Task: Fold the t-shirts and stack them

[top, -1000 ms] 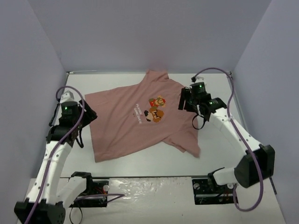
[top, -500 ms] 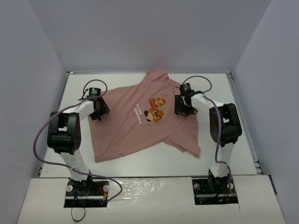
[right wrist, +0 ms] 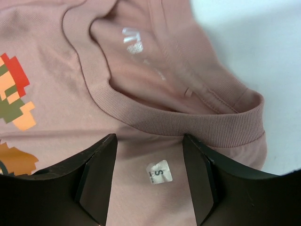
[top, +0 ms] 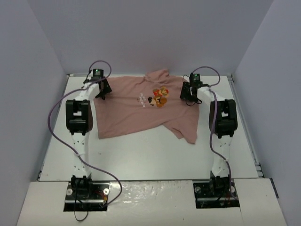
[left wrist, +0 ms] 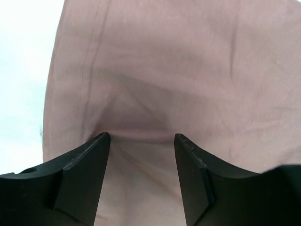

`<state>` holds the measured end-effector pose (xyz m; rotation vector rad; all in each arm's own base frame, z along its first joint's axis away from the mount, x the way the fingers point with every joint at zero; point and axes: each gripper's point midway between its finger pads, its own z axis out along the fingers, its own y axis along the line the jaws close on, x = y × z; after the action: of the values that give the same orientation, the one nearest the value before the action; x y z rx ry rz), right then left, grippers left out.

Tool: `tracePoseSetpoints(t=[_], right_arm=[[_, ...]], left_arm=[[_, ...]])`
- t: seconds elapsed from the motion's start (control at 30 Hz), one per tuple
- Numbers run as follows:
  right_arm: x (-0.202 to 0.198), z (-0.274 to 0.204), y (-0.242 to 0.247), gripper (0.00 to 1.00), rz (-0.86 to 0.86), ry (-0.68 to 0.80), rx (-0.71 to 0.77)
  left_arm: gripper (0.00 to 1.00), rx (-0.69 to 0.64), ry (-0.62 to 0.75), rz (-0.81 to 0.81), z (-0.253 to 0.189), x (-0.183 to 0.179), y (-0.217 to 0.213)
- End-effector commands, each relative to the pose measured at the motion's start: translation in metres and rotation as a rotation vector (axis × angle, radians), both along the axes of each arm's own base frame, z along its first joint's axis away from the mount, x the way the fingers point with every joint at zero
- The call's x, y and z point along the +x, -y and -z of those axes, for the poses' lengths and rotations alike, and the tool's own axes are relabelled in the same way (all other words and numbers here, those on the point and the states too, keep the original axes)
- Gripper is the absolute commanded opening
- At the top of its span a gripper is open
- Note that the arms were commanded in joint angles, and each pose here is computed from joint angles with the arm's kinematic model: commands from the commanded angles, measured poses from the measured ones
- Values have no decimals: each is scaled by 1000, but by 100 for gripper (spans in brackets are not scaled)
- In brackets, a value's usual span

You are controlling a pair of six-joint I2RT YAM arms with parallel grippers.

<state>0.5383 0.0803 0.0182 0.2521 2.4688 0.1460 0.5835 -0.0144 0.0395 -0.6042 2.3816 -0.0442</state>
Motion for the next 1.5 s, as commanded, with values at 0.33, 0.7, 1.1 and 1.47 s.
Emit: tracePoseSetpoints(t=[0.33, 0.7, 1.1, 1.47], right_arm=[[-84, -145, 18, 62, 38, 202, 20], [-191, -131, 25, 63, 155, 189, 133], [-226, -105, 22, 65, 141, 94, 149], [-248, -72, 22, 66, 161, -13, 150]], left_arm=[[63, -62, 393, 163, -246, -94, 48], [63, -161, 151, -58, -124, -268, 27], [62, -326, 2, -196, -48, -269, 24], [47, -323, -89, -248, -21, -270, 18]])
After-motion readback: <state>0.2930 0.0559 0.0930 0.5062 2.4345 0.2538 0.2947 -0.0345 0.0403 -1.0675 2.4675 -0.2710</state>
